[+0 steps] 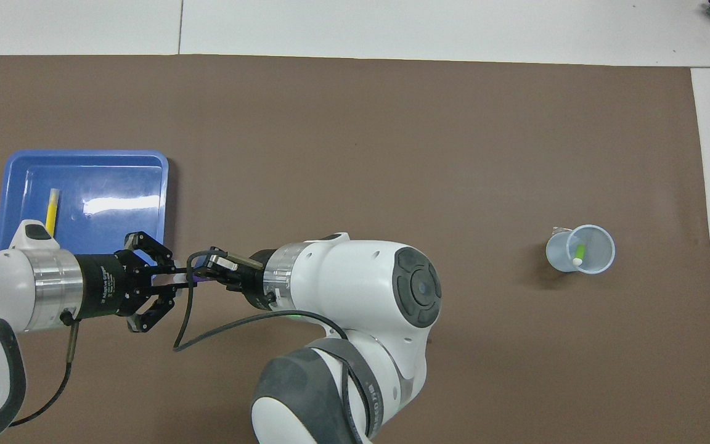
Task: Transfer and insert pens with both arms
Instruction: 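Grasp the purple pen end with the right gripper, then carry the purple pen to the cup while the left gripper opens, withdraws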
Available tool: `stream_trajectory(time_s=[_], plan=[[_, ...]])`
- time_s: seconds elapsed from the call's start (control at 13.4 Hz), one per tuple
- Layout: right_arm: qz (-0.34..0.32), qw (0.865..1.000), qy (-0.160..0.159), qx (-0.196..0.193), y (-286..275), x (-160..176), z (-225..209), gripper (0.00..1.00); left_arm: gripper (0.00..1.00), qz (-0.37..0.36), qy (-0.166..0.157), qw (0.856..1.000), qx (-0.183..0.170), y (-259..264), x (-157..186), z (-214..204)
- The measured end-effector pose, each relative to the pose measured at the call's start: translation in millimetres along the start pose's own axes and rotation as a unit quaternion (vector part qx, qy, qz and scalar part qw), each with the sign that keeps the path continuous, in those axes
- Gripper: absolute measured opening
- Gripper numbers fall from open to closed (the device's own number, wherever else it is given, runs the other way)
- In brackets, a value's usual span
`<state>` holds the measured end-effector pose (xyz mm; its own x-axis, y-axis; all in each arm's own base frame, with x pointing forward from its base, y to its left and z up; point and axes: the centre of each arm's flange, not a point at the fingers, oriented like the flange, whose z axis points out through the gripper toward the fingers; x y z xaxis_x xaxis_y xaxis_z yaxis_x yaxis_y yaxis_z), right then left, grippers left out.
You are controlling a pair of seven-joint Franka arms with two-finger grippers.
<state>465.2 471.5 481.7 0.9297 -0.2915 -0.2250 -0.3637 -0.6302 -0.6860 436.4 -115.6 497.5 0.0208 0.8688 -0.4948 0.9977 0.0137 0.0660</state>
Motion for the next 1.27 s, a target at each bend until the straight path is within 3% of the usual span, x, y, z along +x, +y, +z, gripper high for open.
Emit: stream_trajectory(time_s=[0.22,0.37,0.45,0.6,1.05,1.2,1.27], plan=[[-0.002,1.0,-0.002,0.0,-1.1,-3.7,1.2,0.54,0.17,0.0,0.0,1.0,-0.002,-0.5,-0.8,-1.6],[-0.005,1.0,-0.002,0.002,-3.9,-6.0,-0.1,0.31,0.17,0.0,0.0,1.0,0.002,-2.3,-1.5,0.7],[-0.005,1.0,-0.002,0.002,-3.9,-6.2,-0.6,0.31,0.17,0.0,0.0,1.0,0.001,-2.4,-1.5,0.3],[-0.006,1.0,-0.002,0.004,-5.7,-7.0,-2.2,0.18,0.17,-0.001,-0.001,1.0,0.003,-3.4,-2.6,1.8],[-0.006,1.0,-0.002,0.004,-5.7,-6.8,-2.4,0.18,0.17,-0.001,-0.001,1.0,0.003,-3.4,-2.6,1.7],[-0.002,1.0,-0.004,-0.001,-1.9,-3.3,-2.3,0.18,0.33,-0.001,-0.002,1.0,-0.001,-2.6,-2.2,-0.5],[-0.002,1.0,-0.009,-0.008,2.3,1.9,-3.4,0.18,0.46,-0.001,-0.002,1.0,-0.003,-2.6,-1.9,-1.8]])
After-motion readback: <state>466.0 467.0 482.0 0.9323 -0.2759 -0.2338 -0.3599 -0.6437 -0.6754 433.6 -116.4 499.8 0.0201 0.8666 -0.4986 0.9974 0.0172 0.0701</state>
